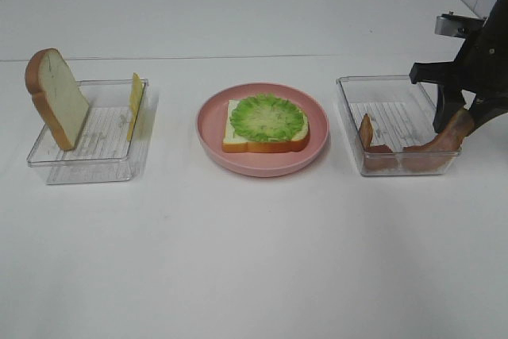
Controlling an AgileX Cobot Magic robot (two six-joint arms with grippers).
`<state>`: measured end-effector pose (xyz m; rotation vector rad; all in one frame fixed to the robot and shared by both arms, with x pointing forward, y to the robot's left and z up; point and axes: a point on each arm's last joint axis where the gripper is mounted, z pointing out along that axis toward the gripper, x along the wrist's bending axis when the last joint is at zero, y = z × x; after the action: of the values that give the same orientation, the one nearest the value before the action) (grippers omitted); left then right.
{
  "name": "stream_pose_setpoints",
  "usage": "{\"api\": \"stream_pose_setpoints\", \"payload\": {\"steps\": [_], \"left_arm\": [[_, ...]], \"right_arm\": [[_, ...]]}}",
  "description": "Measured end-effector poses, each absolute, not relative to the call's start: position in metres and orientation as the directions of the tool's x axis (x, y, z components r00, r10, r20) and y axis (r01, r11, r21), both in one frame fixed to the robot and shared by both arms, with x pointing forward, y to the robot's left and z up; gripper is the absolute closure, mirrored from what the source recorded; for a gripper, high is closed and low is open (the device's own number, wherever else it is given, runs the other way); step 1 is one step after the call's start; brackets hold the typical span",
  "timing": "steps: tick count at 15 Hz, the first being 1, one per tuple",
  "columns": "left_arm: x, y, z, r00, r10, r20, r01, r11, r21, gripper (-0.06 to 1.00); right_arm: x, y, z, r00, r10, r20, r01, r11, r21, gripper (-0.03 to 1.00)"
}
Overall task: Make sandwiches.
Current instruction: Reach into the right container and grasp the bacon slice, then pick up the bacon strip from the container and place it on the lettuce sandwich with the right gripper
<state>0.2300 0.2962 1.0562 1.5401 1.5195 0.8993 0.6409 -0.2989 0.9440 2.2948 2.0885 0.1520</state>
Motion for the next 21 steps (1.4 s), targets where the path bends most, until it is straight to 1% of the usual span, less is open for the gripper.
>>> {"api": "stream_pose_setpoints", "payload": {"steps": [2,5,6,7,8,10,12,13,14,15,17,18,19,20,21], "left_arm": [[0.230,0.296,1.056,0.036,0.999,-0.036,0.449,0.016,0.893,-0.04],[0.230,0.296,1.056,0.036,0.999,-0.036,0.449,0.016,0.893,-0.04],[0.230,0.296,1.056,0.036,0.999,-0.036,0.449,0.016,0.893,-0.04],[0.230,0.296,1.056,0.036,0.999,-0.036,0.449,0.016,0.893,-0.04],[0.230,0.296,1.056,0.036,0.999,-0.036,0.449,0.016,0.893,-0.04],[0.230,0.296,1.056,0.036,0.999,-0.036,0.449,0.016,0.893,-0.04],[0.230,0.296,1.056,0.036,0.999,-0.036,0.449,0.016,0.893,-0.04],[0.230,0.296,1.056,0.036,0.999,-0.036,0.449,0.016,0.893,-0.04],[0.230,0.296,1.056,0.036,0.999,-0.036,0.449,0.016,0.893,-0.04],[0.230,0.296,1.056,0.036,0.999,-0.036,0.449,0.016,0.893,-0.04],[0.230,0.296,1.056,0.036,0.999,-0.036,0.449,0.016,0.893,-0.04],[0.230,0.296,1.056,0.036,0.999,-0.036,0.449,0.016,0.893,-0.04],[0.230,0.296,1.056,0.036,0.999,-0.036,0.449,0.016,0.893,-0.04],[0.230,0.296,1.056,0.036,0.999,-0.036,0.449,0.016,0.893,-0.04],[0.230,0.296,1.056,0.036,0.999,-0.036,0.449,0.016,0.893,-0.04]], "right_arm": [[0.641,-0.300,0.944,0.097,0.995,0.033,0.991,-0.099,0.091,0.62],[0.640,-0.302,0.944,0.086,0.996,0.013,0.993,-0.087,0.081,0.64],[0.640,-0.303,0.944,0.084,0.996,0.006,0.993,-0.084,0.082,0.68],[0.639,-0.304,0.944,0.091,0.996,-0.006,0.993,-0.090,0.078,0.82],[0.639,-0.304,0.944,0.091,0.996,-0.007,0.993,-0.090,0.077,0.93],[0.639,-0.304,0.944,0.091,0.996,-0.009,0.993,-0.090,0.078,0.94],[0.637,-0.304,0.960,0.093,0.996,-0.002,0.989,-0.092,0.119,0.94],[0.634,-0.303,0.977,0.098,0.995,0.014,0.982,-0.099,0.162,0.94],[0.632,-0.301,0.986,0.102,0.994,0.030,0.977,-0.106,0.184,0.94],[0.622,-0.296,1.024,0.099,0.990,0.102,0.954,-0.123,0.272,0.94],[0.609,-0.285,1.071,0.058,0.971,0.234,0.902,-0.151,0.405,0.94],[0.606,-0.278,1.084,0.030,0.947,0.320,0.877,-0.178,0.446,0.94],[0.607,-0.264,1.093,-0.035,0.893,0.448,0.860,-0.202,0.469,0.94],[0.609,-0.259,1.093,-0.062,0.878,0.475,0.858,-0.197,0.474,0.94],[0.614,-0.243,1.091,-0.107,0.837,0.537,0.855,-0.198,0.480,0.94]]}}
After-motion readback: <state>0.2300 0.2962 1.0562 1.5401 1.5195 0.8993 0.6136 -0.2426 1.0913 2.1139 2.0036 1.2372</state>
